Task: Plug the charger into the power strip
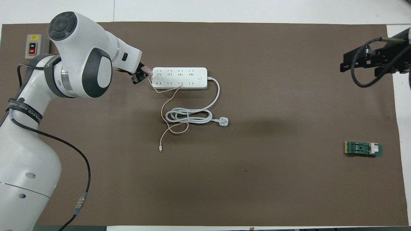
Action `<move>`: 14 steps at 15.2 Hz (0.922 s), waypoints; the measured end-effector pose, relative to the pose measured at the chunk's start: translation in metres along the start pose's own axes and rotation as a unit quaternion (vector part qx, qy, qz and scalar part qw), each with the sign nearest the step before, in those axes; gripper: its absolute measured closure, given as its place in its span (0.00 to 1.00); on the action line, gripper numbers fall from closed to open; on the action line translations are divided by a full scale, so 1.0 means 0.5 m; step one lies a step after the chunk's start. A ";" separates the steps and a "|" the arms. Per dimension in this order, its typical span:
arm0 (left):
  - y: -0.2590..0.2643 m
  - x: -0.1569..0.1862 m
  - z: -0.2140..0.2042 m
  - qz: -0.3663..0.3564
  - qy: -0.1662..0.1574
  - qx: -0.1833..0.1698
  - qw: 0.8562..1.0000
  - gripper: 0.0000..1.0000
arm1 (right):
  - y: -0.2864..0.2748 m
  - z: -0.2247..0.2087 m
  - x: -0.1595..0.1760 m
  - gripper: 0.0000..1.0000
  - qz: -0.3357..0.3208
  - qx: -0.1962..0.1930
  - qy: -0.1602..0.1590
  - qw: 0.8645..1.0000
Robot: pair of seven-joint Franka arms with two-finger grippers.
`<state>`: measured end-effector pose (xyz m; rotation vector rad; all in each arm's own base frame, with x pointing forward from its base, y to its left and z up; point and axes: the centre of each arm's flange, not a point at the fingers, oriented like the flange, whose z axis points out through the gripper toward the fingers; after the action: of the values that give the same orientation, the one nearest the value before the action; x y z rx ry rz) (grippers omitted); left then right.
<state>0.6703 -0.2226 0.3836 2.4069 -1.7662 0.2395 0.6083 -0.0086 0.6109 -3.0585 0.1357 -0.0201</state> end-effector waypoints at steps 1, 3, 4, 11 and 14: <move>0.005 0.002 0.007 0.003 -0.001 0.001 1.000 0.68 | 0.014 -0.008 -0.014 0.00 -0.012 0.001 0.000 1.000; 0.009 0.006 0.011 0.006 -0.002 0.001 1.000 0.68 | 0.037 -0.018 -0.044 0.00 -0.028 0.002 -0.002 1.000; 0.008 0.005 0.011 0.008 -0.005 0.002 1.000 0.68 | 0.046 -0.019 -0.060 0.00 -0.034 0.002 -0.004 0.999; 0.021 0.004 0.025 0.014 -0.014 -0.001 1.000 0.68 | 0.055 0.005 -0.112 0.00 -0.047 -0.019 -0.027 0.998; 0.034 0.015 0.037 0.020 -0.014 0.000 1.000 0.68 | 0.060 0.010 -0.112 0.00 -0.048 -0.030 -0.031 0.998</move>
<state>0.6573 -0.2386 0.3678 2.3877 -1.8270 0.2118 0.5500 -0.0329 0.6030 -3.1191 -0.0136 0.0735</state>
